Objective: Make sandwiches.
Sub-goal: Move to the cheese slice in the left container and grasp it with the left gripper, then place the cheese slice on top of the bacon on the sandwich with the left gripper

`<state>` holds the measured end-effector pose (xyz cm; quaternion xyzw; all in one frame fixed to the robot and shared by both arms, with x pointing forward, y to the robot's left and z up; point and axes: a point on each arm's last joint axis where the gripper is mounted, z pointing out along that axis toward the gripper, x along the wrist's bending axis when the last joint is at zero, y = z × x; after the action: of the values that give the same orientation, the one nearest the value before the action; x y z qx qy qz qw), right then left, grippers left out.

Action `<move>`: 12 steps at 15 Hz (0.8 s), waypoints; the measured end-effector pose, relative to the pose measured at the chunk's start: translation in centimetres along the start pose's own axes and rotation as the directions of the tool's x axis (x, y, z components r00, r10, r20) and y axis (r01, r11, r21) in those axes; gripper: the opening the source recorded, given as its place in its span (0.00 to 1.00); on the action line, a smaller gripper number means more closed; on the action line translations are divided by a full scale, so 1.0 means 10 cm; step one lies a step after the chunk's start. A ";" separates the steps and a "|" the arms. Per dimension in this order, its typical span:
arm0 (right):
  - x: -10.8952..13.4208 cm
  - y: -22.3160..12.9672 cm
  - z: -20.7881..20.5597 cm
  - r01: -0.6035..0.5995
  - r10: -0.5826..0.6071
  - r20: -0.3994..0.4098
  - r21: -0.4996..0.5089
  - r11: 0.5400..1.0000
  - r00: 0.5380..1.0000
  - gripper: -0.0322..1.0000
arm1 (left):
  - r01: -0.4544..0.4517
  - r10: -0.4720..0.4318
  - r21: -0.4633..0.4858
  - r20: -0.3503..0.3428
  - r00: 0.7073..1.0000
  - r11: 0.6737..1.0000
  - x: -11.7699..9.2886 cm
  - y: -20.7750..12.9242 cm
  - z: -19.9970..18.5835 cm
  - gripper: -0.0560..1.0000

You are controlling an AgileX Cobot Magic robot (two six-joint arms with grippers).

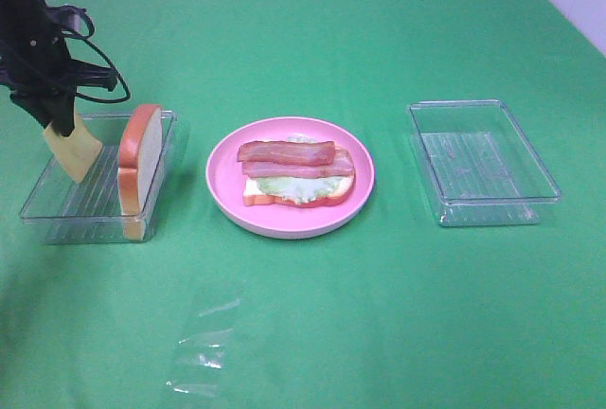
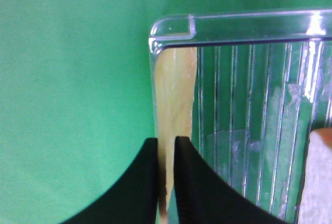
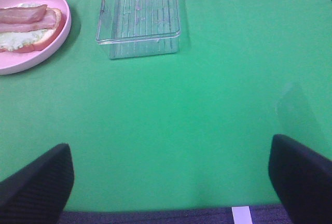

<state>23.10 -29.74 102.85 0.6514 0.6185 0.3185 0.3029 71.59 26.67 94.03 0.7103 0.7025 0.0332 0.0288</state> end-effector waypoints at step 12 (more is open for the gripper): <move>0.00 0.00 0.00 0.000 0.000 0.000 0.000 1.000 1.000 0.97 | 0.009 -0.003 -0.160 0.039 0.999 0.987 -0.03 -0.07 -0.78 0.05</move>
<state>23.10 -29.74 102.85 0.6514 0.6185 0.3185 0.3029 70.24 26.33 101.73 0.7041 0.6990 0.0756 0.0995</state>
